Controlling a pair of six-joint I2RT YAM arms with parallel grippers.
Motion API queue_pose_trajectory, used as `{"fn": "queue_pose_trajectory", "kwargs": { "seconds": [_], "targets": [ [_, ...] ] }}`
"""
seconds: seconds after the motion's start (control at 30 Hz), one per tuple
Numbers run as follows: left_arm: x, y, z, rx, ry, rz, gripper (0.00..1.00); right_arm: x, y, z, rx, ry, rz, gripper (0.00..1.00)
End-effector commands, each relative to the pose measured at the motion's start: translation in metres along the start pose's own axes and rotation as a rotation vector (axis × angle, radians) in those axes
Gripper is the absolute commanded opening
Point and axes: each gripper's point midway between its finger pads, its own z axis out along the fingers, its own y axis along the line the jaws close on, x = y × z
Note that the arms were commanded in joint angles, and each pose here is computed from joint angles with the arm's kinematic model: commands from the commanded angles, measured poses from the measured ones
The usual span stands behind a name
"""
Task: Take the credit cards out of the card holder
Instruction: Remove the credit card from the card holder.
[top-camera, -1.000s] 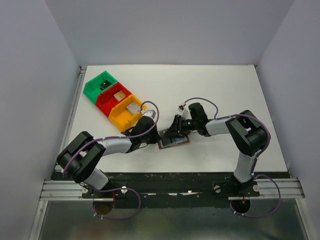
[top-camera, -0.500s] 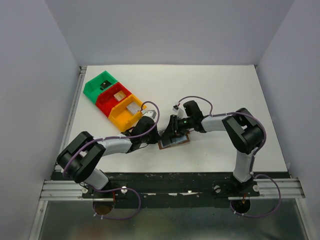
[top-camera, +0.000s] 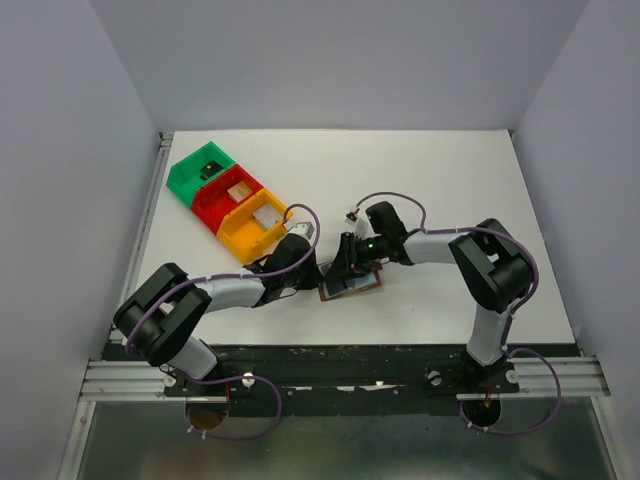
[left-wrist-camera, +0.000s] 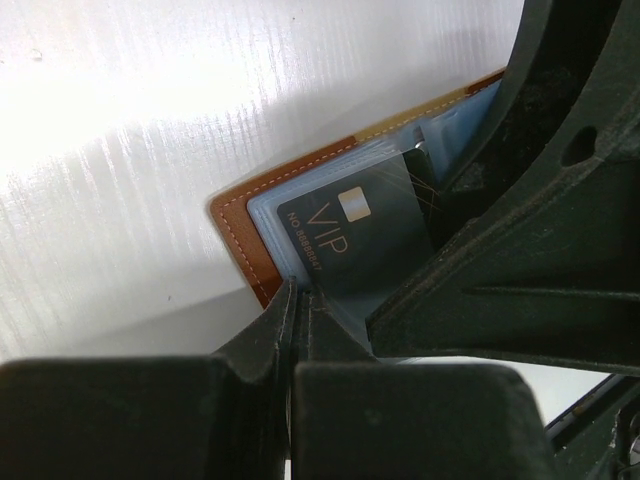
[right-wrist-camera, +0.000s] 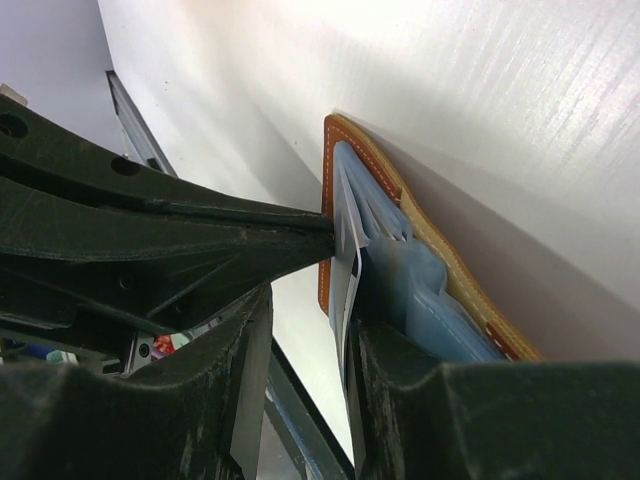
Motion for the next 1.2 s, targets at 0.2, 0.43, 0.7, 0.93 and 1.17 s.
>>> {"fn": "queue_pose_trajectory", "kwargs": {
  "seconds": [0.2, 0.43, 0.7, 0.93, 1.17],
  "targets": [
    [0.021, 0.022, -0.003, -0.092, 0.059, -0.010, 0.00, 0.014, 0.000, -0.015, 0.053, 0.009, -0.016, 0.41],
    [0.022, 0.024, -0.003, -0.105, 0.062, -0.015, 0.00, 0.011, 0.001, -0.024, 0.058, -0.017, -0.017, 0.38],
    [0.024, 0.027, -0.004, -0.121, 0.068, -0.022, 0.00, 0.008, 0.002, -0.035, 0.057, -0.049, -0.023, 0.36],
    [0.025, 0.028, -0.004, -0.125, 0.071, -0.024, 0.00, 0.007, 0.001, -0.044, 0.058, -0.073, -0.020, 0.33],
    [0.022, 0.028, -0.005, -0.124, 0.060, -0.020, 0.00, 0.007, -0.005, -0.047, 0.085, -0.090, -0.011, 0.22]
  ]
}}
